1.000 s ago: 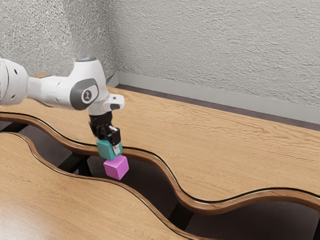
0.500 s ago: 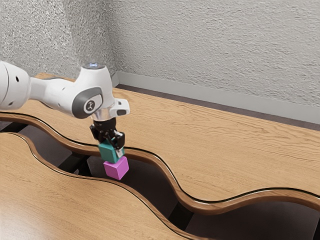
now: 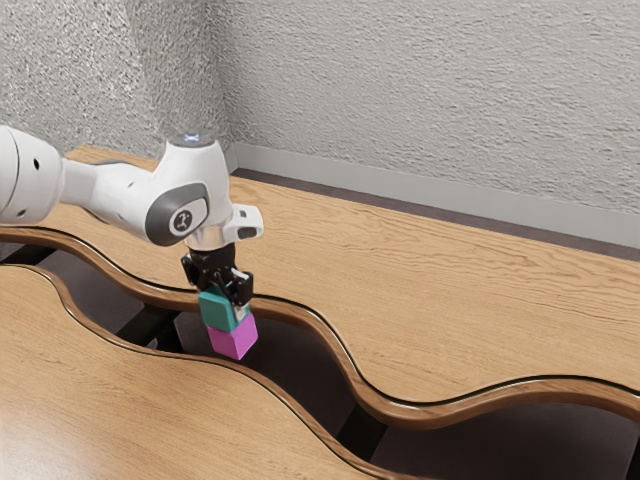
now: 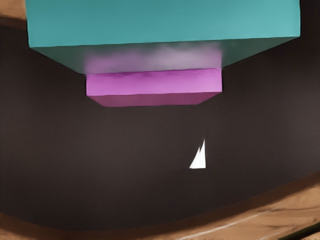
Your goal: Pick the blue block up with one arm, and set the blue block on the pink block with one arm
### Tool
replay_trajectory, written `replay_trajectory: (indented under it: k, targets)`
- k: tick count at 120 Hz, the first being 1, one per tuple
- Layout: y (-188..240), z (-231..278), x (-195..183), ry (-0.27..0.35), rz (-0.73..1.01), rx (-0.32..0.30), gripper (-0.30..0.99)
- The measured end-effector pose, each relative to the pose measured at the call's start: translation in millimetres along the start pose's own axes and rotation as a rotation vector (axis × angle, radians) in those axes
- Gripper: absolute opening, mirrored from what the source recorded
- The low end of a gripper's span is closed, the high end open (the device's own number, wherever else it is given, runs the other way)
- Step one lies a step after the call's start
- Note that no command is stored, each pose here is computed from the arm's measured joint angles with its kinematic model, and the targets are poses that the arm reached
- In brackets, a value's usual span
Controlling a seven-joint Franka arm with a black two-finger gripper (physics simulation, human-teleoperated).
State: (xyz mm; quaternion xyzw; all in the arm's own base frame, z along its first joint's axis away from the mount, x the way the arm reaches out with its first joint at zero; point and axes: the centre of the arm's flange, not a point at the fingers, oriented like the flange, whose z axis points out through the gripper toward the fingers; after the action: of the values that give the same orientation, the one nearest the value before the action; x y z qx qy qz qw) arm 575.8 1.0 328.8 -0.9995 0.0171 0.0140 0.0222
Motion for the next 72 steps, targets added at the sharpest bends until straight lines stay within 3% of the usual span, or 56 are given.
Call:
replay_trajectory:
  k: [30, 59, 72]
  targets:
    - [0, -12, 1, 0.03, 0.007, -0.005, 0.61]
    - [14, -129, -24, 0.175, 0.019, 0.057, 0.67]
    - [27, -164, -41, 0.18, 0.015, 0.054, 0.68]
